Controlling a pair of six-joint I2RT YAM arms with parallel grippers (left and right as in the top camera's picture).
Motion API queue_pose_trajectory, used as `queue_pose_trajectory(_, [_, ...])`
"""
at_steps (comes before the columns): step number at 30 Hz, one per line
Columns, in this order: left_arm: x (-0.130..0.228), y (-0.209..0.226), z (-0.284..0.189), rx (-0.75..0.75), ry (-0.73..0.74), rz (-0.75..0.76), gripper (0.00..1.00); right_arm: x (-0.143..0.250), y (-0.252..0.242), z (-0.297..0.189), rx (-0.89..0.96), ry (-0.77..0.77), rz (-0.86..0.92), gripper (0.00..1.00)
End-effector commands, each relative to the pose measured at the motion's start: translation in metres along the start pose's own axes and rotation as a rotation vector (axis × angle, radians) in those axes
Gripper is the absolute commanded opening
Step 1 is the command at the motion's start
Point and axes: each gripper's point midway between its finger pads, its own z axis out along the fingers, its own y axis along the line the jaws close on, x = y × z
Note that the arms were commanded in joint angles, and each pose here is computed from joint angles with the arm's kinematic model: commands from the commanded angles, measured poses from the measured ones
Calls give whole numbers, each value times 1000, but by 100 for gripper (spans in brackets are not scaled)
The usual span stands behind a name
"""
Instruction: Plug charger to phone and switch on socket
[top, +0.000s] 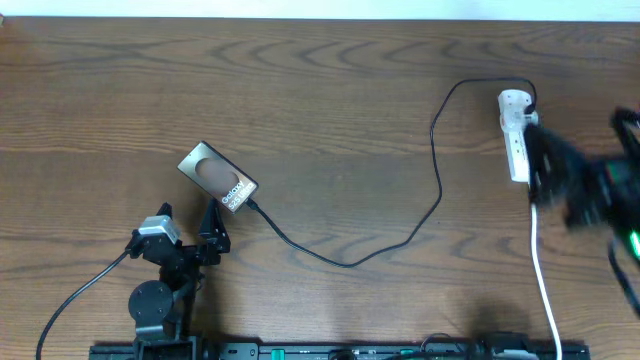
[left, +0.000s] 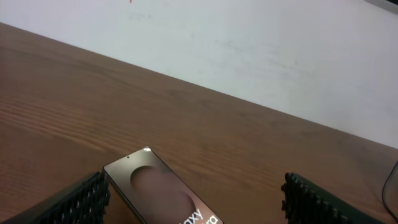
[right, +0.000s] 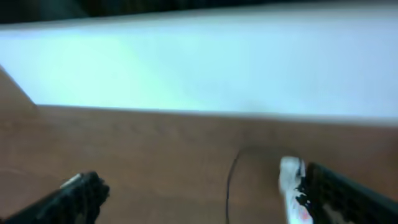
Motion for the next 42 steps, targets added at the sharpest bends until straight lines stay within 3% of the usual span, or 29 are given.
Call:
queue_pose_trajectory(1, [15, 1, 0, 3, 55, 7, 87, -10, 10, -37, -8, -127, -77, 99])
queue_pose_trajectory(8, [15, 1, 0, 3, 55, 7, 87, 4, 17, -41, -51, -368, -167, 99])
queue_pose_trajectory(17, [15, 1, 0, 3, 55, 7, 87, 78, 24, 4, -171, -717, -275, 99])
queue_pose_trajectory(20, [15, 1, 0, 3, 55, 7, 87, 105, 20, 8, -164, -758, -281, 99])
queue_pose_trajectory(33, [15, 1, 0, 3, 55, 7, 87, 222, -14, 67, -77, -600, -214, 99])
queue_pose_trajectory(42, [15, 1, 0, 3, 55, 7, 87, 320, -42, 110, 11, -181, -105, 99])
